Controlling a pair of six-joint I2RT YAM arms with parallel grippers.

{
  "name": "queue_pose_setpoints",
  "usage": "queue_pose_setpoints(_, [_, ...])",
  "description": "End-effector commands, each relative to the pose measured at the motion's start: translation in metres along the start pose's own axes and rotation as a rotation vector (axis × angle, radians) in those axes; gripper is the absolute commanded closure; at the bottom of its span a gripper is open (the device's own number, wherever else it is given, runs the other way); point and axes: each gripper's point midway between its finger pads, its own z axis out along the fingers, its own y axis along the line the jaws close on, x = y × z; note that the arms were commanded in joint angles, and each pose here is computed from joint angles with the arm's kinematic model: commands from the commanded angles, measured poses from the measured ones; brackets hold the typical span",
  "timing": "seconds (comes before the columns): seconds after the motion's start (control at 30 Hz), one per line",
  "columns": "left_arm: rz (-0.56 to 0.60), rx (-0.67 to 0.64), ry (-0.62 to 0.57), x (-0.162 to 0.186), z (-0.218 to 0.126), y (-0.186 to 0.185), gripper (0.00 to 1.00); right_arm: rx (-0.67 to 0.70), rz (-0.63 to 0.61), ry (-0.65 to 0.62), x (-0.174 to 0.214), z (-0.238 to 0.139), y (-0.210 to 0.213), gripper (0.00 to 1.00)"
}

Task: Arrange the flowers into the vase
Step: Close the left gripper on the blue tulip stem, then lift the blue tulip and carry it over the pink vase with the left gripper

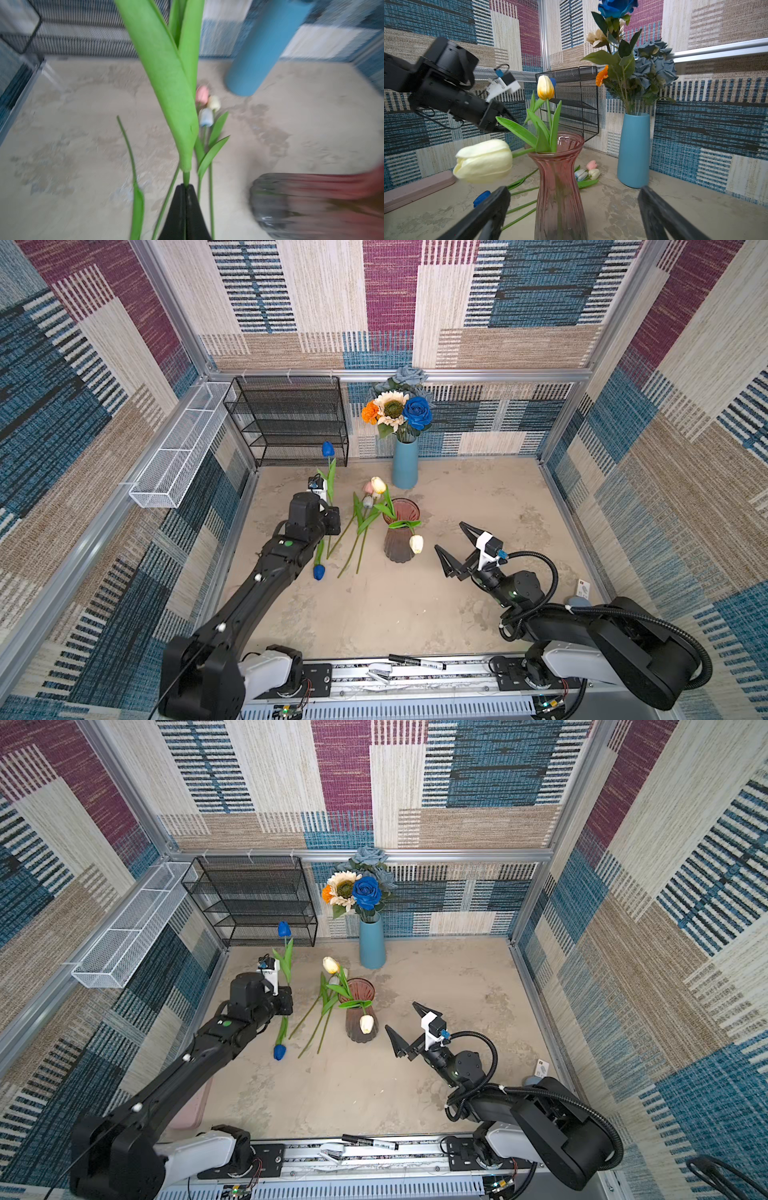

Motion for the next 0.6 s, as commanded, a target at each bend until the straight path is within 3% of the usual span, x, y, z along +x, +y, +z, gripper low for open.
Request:
queue_pose_setpoints(0.0, [0.054,0.149,-0.286,-0.060,-0.040,-0.034,1.00,0.001,0.003,-0.017,-0.004,0.001,0.000,0.00])
queue_pose_setpoints(0.3, [0.220,0.512,-0.569,-0.104,-0.129,-0.115,1.00,0.002,0.001,-0.018,-0.004,0.000,0.000,0.00])
queue_pose_setpoints(0.57, [0.269,0.723,-0.627,-0.127,-0.151,-0.162,1.00,0.000,0.002,-0.018,-0.004,0.000,0.000,0.00])
